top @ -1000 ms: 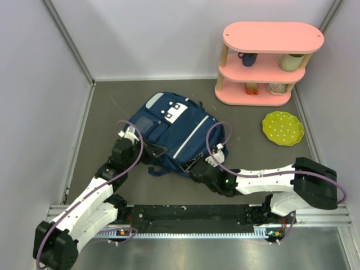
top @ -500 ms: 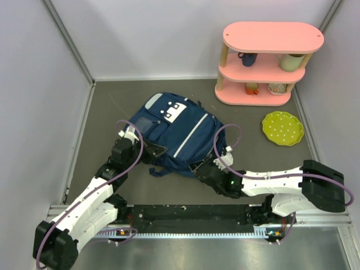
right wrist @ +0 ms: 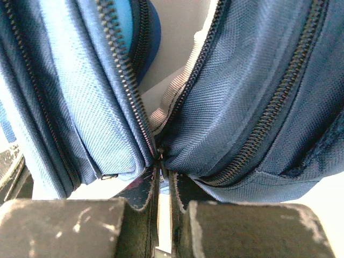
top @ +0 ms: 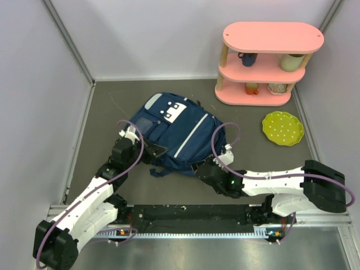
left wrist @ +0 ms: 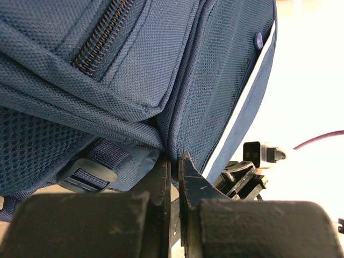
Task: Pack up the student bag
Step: Zip the student bag at the center of the board.
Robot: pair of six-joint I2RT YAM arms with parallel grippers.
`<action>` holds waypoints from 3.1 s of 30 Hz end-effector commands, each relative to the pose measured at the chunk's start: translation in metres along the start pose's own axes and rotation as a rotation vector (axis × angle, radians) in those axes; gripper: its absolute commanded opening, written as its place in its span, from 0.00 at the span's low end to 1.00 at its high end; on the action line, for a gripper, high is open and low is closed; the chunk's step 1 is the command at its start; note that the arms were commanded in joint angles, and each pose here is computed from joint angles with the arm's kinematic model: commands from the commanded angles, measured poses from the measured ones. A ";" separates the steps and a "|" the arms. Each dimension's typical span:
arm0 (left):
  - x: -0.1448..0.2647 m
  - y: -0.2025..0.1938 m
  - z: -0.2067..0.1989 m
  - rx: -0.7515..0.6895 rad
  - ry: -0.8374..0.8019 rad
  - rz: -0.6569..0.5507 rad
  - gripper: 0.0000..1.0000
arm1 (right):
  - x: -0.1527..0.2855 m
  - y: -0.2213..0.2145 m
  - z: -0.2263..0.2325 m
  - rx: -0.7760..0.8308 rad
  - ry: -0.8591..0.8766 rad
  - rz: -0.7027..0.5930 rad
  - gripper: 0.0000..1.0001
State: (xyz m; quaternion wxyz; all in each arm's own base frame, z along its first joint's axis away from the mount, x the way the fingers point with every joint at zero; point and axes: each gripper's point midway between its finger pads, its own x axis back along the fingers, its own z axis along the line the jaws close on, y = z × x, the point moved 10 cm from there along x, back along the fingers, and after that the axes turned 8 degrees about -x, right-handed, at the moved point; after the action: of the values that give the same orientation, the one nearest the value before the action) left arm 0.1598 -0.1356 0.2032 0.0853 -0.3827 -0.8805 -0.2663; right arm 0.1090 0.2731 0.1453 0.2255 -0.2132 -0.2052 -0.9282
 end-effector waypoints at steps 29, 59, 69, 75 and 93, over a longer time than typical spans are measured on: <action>0.004 0.007 -0.013 -0.221 -0.144 0.046 0.00 | 0.032 0.032 0.010 0.316 0.059 0.279 0.28; 0.006 0.006 -0.016 -0.181 -0.175 0.037 0.00 | 0.023 0.002 0.016 0.074 0.036 0.354 0.39; 0.007 0.006 -0.016 -0.175 -0.176 0.033 0.00 | 0.016 -0.005 0.022 -0.023 0.030 0.355 0.25; 0.007 0.006 -0.017 -0.172 -0.183 0.031 0.00 | 0.013 -0.014 0.023 -0.071 -0.042 0.322 0.27; 0.007 0.008 -0.017 -0.192 -0.161 0.014 0.00 | 0.022 0.005 -0.007 -0.064 -0.089 0.233 0.00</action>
State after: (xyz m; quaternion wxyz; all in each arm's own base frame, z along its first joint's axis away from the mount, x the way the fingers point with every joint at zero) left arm 0.1568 -0.1324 0.1944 0.0712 -0.4232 -0.8496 -0.3066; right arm 0.0928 0.2742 0.1506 0.3357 -0.3019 -0.1369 -0.8817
